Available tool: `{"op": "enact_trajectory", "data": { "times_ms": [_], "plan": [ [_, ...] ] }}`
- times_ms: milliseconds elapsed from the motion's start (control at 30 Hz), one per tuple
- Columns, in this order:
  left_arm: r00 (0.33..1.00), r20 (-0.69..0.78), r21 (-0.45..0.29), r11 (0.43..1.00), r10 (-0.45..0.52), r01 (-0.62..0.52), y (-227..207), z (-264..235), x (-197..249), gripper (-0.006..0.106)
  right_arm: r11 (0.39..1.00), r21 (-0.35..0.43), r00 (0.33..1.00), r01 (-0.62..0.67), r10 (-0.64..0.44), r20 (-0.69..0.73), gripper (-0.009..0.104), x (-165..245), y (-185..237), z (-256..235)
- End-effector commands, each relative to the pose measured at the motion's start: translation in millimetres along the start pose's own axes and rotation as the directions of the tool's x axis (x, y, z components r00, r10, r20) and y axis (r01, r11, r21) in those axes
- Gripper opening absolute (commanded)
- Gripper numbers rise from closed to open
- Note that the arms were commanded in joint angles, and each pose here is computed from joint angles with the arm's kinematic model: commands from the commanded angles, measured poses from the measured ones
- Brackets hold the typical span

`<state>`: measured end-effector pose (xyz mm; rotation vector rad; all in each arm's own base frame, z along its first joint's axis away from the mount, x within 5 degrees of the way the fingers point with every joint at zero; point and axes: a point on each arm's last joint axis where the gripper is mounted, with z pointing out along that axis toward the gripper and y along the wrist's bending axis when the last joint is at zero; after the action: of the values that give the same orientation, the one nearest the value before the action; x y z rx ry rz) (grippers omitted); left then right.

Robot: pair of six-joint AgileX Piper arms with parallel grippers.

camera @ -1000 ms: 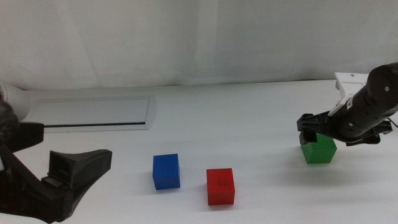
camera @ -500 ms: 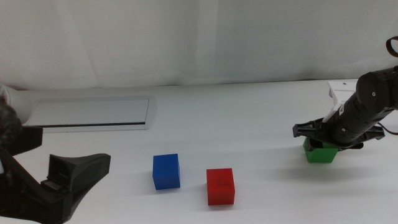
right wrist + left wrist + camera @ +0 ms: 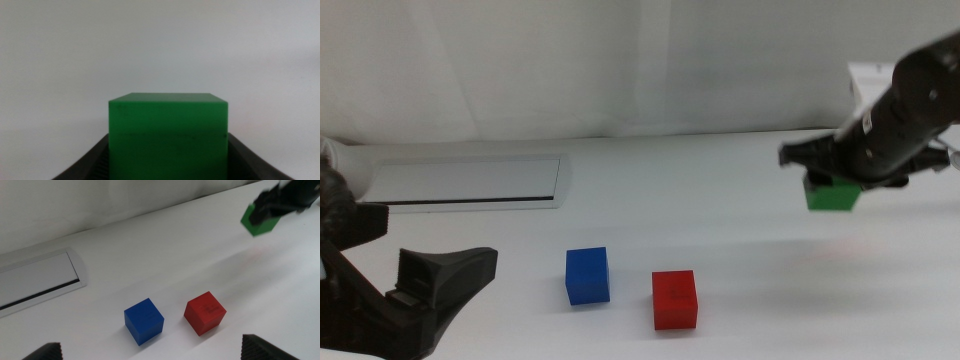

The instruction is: Stack red cubes first, then green, then blue cubes in a specific spot.

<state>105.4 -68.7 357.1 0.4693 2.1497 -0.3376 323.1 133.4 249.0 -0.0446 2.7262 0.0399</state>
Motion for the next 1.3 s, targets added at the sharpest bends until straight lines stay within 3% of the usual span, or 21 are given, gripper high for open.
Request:
{"op": "enact_trajectory", "data": {
  "times_ms": [0, 167, 300, 633, 767, 1033, 1267],
  "plan": [
    [1.0, 0.0, 0.004, 1.0, -0.013, 0.013, 0, -1, 2, 0.089, 0.999, -0.009, 0.998, -0.038, 0.039, 0.05, -0.002, 5, 17, -36],
    [1.0, 0.011, 0.007, 1.0, -0.014, 0.013, 0, -1, 1, 0.089, 0.997, -0.077, 0.996, -0.032, 0.038, 0.085, -0.002, 36, 64, -78],
    [1.0, 0.005, 0.006, 1.0, -0.013, 0.013, 0, -1, 1, 0.089, 0.996, -0.092, 0.999, 0.0, 0.005, 0.053, -0.002, 61, 94, -82],
    [1.0, -0.004, 0.003, 1.0, -0.013, 0.013, 0, -1, 2, 0.09, 0.998, -0.065, 1.0, 0.012, -0.012, -0.002, -0.002, 72, 155, -69],
    [1.0, -0.008, 0.002, 1.0, -0.013, 0.013, 0, -1, 2, 0.09, 0.999, -0.031, 0.999, 0.026, -0.027, -0.028, -0.002, 72, 167, -54],
    [1.0, -0.018, -0.001, 1.0, -0.013, 0.013, 1, -1, 3, 0.09, 0.997, -0.075, 0.998, 0.03, -0.034, -0.048, -0.002, 78, 182, -37],
    [1.0, -0.018, -0.001, 1.0, -0.013, 0.013, 1, -1, 3, 0.09, 0.998, -0.053, 0.994, 0.045, -0.05, -0.096, -0.002, 87, 188, -19]
  ]
}}
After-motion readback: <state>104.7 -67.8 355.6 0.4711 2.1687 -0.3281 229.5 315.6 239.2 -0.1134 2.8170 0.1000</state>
